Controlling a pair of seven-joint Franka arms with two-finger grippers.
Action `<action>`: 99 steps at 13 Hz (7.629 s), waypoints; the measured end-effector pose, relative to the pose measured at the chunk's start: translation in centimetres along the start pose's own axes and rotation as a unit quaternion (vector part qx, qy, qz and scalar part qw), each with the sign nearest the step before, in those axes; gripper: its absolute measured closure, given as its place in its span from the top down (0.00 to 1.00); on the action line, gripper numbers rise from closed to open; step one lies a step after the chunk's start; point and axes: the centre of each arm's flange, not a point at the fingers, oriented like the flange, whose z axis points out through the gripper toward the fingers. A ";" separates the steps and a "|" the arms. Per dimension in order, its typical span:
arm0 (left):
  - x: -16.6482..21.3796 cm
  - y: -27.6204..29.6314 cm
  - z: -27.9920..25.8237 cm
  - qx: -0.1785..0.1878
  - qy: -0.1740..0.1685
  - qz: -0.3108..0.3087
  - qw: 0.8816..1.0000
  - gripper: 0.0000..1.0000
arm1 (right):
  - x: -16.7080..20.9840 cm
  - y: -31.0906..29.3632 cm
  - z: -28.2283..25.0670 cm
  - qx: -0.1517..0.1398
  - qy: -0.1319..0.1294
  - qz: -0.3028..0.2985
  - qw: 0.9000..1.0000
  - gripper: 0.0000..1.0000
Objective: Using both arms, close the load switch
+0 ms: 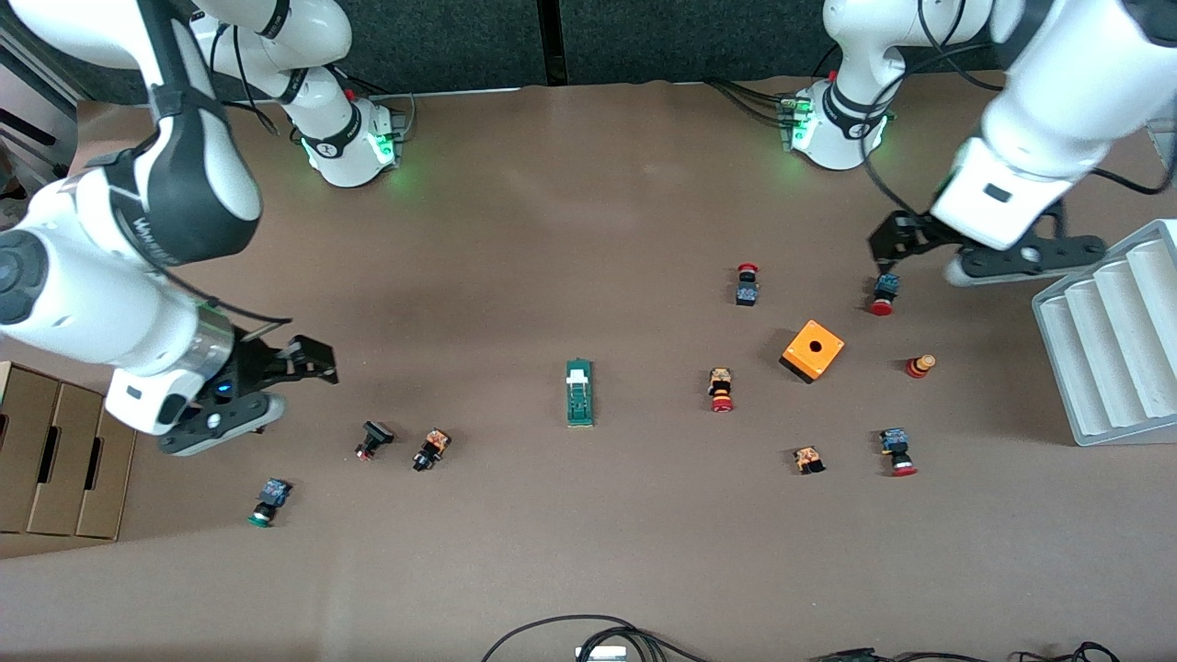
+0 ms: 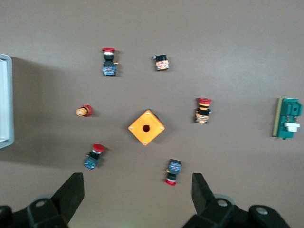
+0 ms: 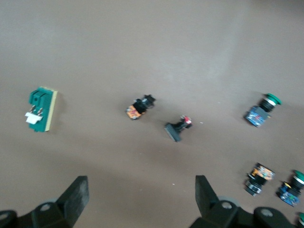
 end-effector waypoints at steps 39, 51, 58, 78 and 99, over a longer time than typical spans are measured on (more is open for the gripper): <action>-21.5 38.8 36.5 -0.059 0.398 -0.110 0.909 1.00 | -1.1 6.6 -0.7 -0.007 0.005 0.042 0.999 1.00; -25.3 38.1 48.9 -0.061 0.519 -0.049 0.851 1.00 | -1.1 6.6 -0.7 -0.007 0.004 0.042 0.999 1.00; -25.0 38.8 52.2 -0.046 0.550 -0.009 0.834 0.96 | -1.1 6.5 -0.7 -0.006 0.004 0.041 0.999 1.00; -22.5 39.5 52.4 -0.023 0.567 0.016 0.823 0.74 | 2.3 -6.5 5.1 -0.002 -0.002 -0.180 0.984 1.00; -22.2 39.9 52.7 -0.024 0.568 0.011 0.822 0.68 | 3.5 -22.4 18.4 0.015 0.002 -0.473 0.881 1.00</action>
